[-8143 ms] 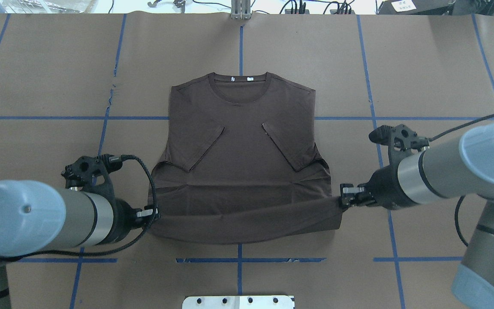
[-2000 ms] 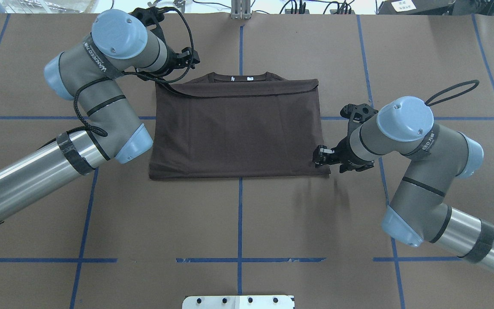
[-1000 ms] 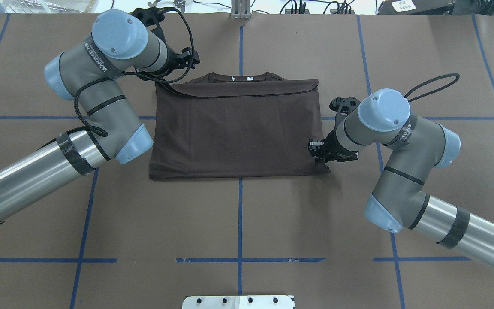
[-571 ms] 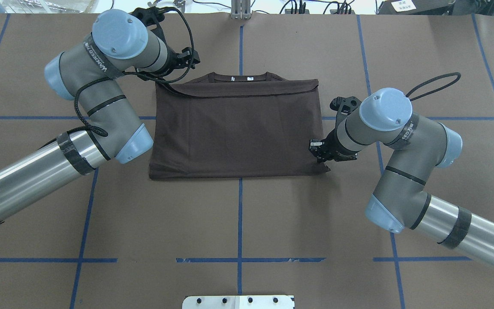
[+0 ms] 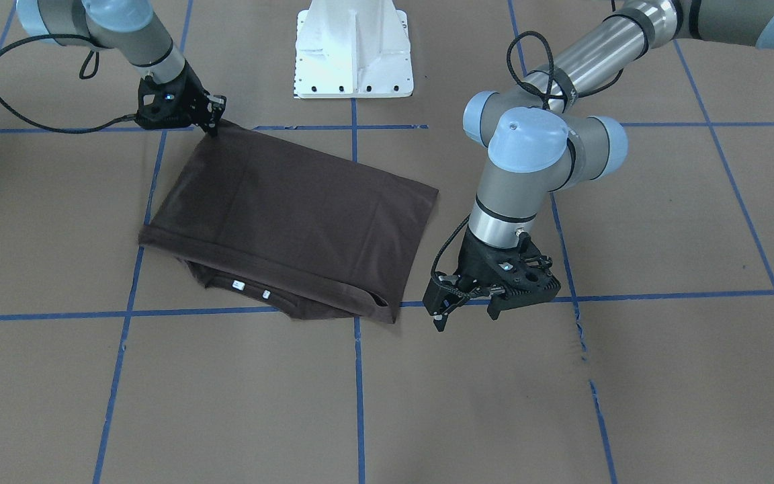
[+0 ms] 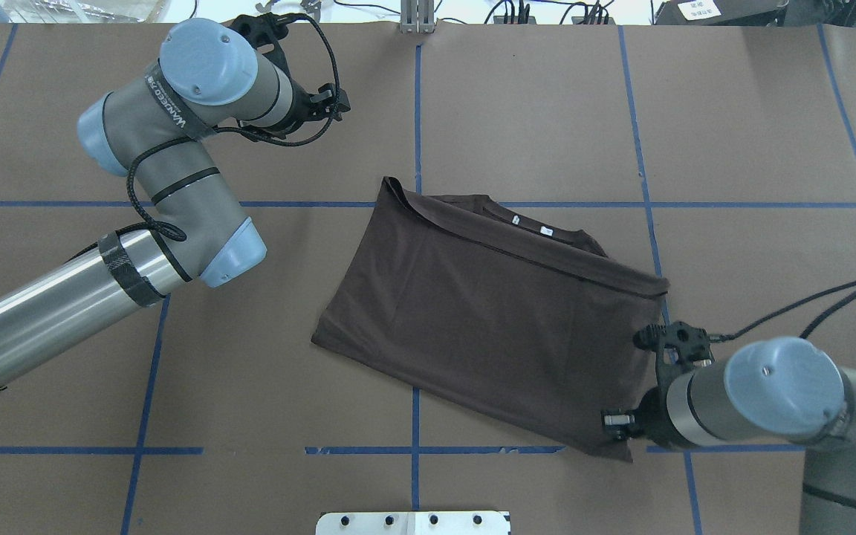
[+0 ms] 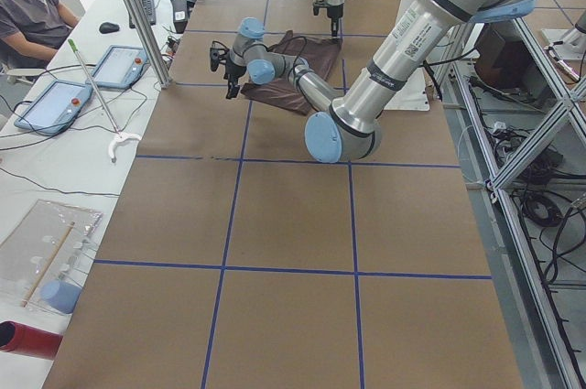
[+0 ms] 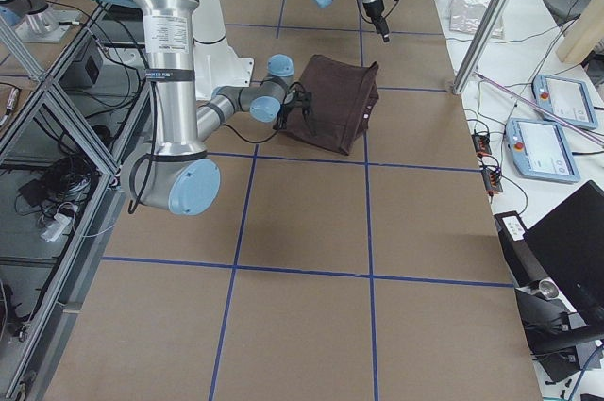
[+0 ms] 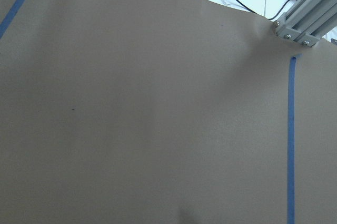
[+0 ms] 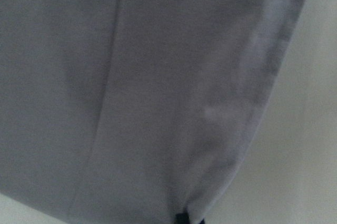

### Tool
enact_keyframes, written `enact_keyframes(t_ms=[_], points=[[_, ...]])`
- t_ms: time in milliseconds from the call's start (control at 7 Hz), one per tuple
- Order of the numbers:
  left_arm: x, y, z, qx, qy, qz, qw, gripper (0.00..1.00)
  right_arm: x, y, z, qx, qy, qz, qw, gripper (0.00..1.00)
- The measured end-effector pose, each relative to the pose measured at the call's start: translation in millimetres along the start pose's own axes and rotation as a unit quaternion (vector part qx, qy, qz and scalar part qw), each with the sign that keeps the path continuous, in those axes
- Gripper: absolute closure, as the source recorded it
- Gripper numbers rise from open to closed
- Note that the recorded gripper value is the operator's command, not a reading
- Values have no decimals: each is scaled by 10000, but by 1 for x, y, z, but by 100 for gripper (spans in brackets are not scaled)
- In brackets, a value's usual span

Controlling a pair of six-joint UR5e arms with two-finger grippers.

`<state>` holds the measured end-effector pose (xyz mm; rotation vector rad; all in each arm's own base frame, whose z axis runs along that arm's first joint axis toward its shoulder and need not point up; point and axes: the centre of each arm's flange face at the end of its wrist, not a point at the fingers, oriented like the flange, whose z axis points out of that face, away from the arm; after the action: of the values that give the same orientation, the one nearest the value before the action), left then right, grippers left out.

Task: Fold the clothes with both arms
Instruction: 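Drag the folded shirt toward the robot with the right gripper, rotating it, then grasp the shirt's far edge with the right gripper while the left gripper approaches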

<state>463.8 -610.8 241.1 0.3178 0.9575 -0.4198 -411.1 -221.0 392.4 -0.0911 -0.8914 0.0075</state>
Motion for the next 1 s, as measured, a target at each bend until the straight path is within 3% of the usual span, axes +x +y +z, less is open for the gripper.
enact_keyframes(t_ms=[143, 429, 571, 857, 1000], points=[[-2, 1, 1, 0, 23, 11, 10000, 0, -4, 44, 4, -139, 42, -57, 9999, 1], [-6, 6, 1, -15, 84, 35, 10000, 0, -16, 88, 4, -123, -26, -85, 9999, 0], [-6, 15, -5, -58, 153, 72, 9998, 0, -20, 82, -5, 7, -129, -15, 9999, 0], [-21, 74, -24, -542, 333, -126, 9979, 0, -42, 32, -36, 516, -565, 302, 9966, 0], [-25, 116, -31, -848, 357, -515, 9944, 0, -52, 2, -57, 813, -800, 467, 9924, 0]])
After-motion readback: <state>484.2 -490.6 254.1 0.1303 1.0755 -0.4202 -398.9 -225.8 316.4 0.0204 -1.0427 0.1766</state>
